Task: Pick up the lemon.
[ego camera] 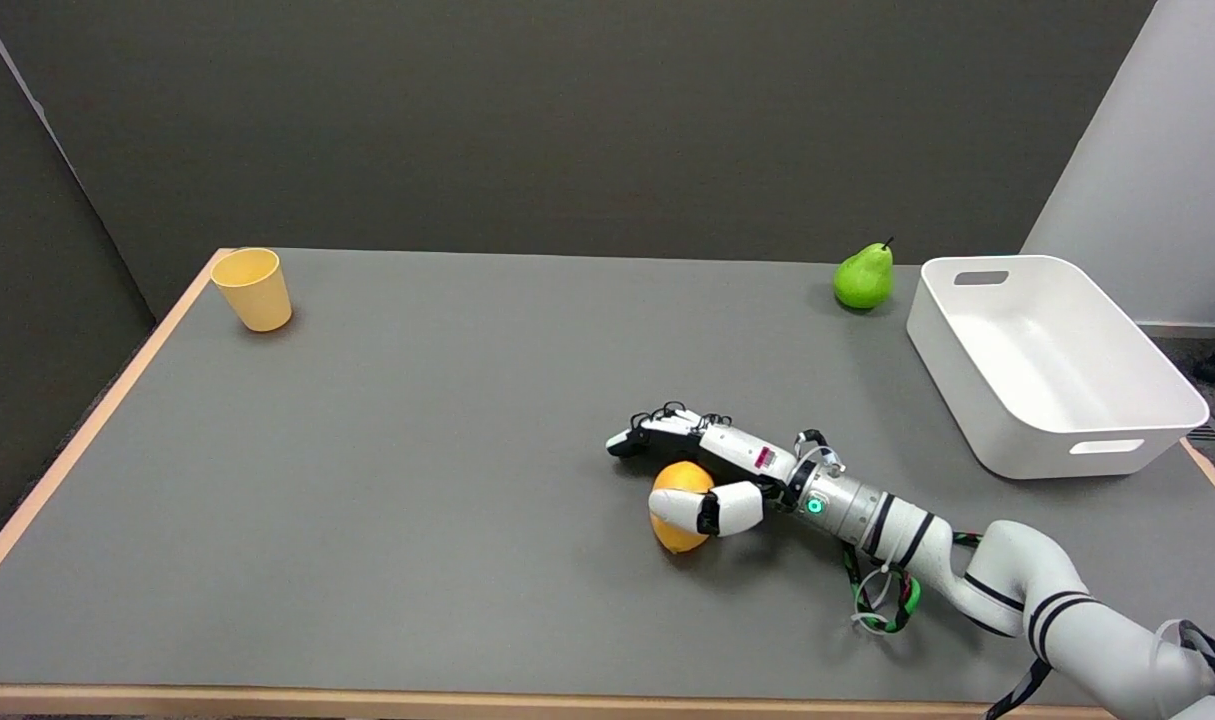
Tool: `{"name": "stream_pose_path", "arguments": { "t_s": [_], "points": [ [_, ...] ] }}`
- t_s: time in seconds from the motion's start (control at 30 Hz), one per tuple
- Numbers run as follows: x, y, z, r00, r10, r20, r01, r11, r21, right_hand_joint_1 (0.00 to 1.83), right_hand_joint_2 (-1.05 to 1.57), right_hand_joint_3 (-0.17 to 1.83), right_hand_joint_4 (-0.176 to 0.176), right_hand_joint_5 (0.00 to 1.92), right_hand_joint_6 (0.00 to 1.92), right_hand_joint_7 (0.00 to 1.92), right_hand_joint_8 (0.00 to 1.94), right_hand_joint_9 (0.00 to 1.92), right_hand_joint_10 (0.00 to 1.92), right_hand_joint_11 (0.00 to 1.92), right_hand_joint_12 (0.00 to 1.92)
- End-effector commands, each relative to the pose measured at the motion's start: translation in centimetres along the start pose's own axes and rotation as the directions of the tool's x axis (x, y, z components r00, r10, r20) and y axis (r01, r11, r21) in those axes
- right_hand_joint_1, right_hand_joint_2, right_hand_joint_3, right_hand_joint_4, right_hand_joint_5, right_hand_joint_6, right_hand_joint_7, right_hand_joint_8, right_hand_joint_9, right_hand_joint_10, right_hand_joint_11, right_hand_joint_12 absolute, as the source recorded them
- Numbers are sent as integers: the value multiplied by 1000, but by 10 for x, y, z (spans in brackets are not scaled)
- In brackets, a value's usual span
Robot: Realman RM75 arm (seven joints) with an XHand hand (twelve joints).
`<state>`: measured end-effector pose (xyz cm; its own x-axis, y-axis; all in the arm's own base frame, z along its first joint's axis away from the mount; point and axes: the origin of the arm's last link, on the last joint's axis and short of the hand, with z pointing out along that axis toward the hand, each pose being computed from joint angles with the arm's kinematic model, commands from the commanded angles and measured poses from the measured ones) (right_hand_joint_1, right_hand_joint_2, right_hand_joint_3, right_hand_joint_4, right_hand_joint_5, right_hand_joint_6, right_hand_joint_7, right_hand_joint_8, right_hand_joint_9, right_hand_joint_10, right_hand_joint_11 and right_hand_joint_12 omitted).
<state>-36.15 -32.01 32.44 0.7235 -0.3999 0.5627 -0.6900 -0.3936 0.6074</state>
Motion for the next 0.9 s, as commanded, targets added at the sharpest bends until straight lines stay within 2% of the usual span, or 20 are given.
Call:
{"name": "stream_pose_path", "arguments": {
  "t_s": [0.03,0.27,0.67,0.9],
  "points": [
    [17,-19,-6,996,-44,-76,51,993,104,295,653,952,-11,298,578,380,524,227,758,-1,937],
    [11,-18,-20,996,-33,-85,40,996,85,317,657,949,-16,303,588,387,538,241,770,-1,953],
    [-16,-20,-26,1000,12,-25,-10,997,76,334,660,949,-18,303,590,387,542,244,774,-1,955],
    [-15,-26,-22,1000,-2,-24,4,995,103,405,703,934,-27,327,626,432,564,324,868,5,1100]
  ]
}}
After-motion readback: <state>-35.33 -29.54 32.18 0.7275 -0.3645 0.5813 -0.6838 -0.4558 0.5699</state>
